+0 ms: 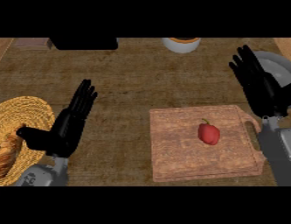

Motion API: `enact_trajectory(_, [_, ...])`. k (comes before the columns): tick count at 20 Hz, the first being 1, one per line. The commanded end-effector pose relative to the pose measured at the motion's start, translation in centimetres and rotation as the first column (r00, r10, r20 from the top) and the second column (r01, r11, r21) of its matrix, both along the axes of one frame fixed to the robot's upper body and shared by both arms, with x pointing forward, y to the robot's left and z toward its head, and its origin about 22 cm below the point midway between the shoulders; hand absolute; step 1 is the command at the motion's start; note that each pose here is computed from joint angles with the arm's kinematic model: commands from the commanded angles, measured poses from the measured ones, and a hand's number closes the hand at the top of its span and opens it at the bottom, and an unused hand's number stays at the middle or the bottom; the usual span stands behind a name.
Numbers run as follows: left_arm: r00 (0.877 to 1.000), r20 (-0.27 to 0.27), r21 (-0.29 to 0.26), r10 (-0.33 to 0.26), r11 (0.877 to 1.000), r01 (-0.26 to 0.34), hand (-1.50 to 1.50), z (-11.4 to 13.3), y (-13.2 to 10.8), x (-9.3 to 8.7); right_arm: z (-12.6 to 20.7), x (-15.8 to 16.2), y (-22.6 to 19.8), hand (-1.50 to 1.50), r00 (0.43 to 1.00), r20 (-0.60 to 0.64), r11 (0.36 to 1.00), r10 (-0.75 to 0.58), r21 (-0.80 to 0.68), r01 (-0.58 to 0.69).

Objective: Pick the bell pepper from the cutting board and place it in the pan

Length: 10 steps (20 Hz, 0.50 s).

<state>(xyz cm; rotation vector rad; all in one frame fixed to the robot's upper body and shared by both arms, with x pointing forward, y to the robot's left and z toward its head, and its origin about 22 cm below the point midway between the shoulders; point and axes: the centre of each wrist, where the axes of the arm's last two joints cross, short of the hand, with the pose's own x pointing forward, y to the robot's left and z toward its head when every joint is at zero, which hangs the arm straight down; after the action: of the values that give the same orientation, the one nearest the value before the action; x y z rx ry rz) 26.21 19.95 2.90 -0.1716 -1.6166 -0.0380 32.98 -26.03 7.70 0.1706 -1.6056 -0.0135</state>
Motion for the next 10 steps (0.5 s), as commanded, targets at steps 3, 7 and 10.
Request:
enact_trajectory(3, [0.995,-0.088,0.042,-0.050,0.998,0.054,0.00,-0.6,0.5,-0.4,2.3,1.1,2.2,1.50,0.989,0.086,0.870,0.119,-0.488,-0.062])
enact_trajectory(7, [0.984,-0.166,0.046,-0.060,0.997,0.068,0.00,-2.0,0.4,-0.9,6.0,1.4,-1.1,1.50,0.971,0.123,0.427,0.207,-0.904,0.024])
enact_trajectory(10, [0.970,-0.223,0.008,-0.097,0.995,0.101,0.00,-1.9,0.3,-0.6,5.0,1.1,1.8,-1.50,0.916,0.303,0.274,0.263,-0.934,0.231])
